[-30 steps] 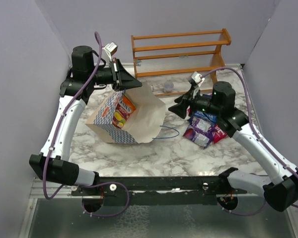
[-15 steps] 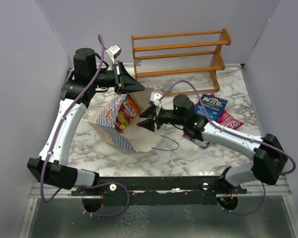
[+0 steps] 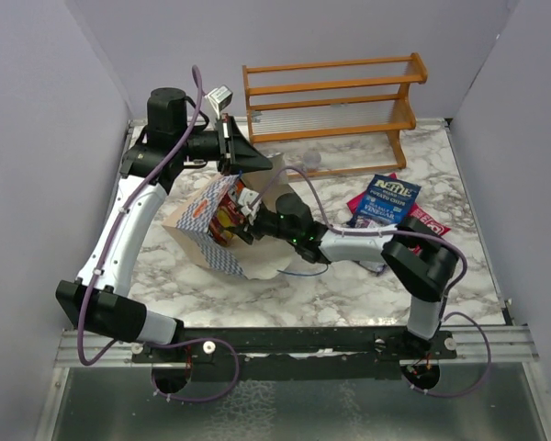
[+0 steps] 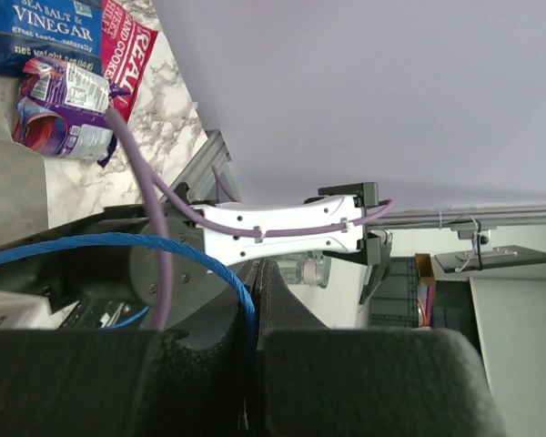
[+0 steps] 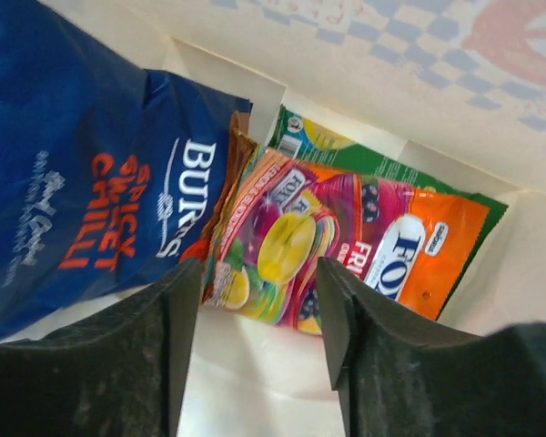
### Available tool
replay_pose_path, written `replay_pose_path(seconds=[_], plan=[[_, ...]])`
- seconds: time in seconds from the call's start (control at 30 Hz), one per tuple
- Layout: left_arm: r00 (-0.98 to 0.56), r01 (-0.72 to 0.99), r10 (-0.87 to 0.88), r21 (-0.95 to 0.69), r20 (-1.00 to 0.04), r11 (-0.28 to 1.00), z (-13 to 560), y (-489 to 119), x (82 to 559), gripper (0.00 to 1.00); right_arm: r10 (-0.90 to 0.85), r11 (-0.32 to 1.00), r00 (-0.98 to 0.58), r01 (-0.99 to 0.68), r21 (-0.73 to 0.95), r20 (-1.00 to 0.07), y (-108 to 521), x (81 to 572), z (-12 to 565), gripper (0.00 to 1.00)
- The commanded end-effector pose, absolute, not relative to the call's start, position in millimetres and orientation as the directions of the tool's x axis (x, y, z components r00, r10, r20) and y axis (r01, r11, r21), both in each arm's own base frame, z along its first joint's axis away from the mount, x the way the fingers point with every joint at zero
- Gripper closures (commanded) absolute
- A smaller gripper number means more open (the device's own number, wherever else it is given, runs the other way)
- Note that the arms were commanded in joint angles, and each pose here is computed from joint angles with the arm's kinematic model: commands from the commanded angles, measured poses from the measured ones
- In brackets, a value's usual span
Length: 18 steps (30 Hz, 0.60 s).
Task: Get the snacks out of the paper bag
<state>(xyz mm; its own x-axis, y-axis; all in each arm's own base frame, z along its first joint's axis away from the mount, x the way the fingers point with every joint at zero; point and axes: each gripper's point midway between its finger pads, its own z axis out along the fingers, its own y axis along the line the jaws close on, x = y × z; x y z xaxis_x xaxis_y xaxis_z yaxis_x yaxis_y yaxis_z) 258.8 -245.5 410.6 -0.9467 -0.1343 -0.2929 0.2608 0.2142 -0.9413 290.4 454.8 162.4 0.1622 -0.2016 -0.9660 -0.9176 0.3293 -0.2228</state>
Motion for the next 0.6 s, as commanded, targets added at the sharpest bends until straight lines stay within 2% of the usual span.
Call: replay_pose_path(seconds=[0.0, 0.2, 0.37, 0.57], plan=[[-0.949, 0.283, -0.088, -0.942, -0.302, 0.182, 424.6, -248.3, 246.0, 1.0, -0.169, 0.429, 0.268, -0.846, -0.315, -0.949, 471.4, 320.8, 184.3, 0.43], [-0.945, 0.309, -0.055, -0.936, -0.322, 0.168, 432.6, -248.1, 240.4, 1.0, -0.233, 0.49, 0.262, -0.8, -0.346, -0.936, 472.7, 343.0, 159.0, 0.21], [-0.937, 0.334, -0.044, -0.927, -0.345, 0.169, 439.0, -246.4, 234.6, 1.0, -0.243, 0.503, 0.251, -0.793, -0.343, -0.937, 476.2, 349.4, 149.3, 0.13], [-0.936, 0.342, -0.023, -0.925, -0.35, 0.164, 439.6, -248.4, 234.0, 1.0, -0.178, 0.421, 0.235, -0.86, -0.29, -0.956, 490.9, 332.0, 140.5, 0.03]])
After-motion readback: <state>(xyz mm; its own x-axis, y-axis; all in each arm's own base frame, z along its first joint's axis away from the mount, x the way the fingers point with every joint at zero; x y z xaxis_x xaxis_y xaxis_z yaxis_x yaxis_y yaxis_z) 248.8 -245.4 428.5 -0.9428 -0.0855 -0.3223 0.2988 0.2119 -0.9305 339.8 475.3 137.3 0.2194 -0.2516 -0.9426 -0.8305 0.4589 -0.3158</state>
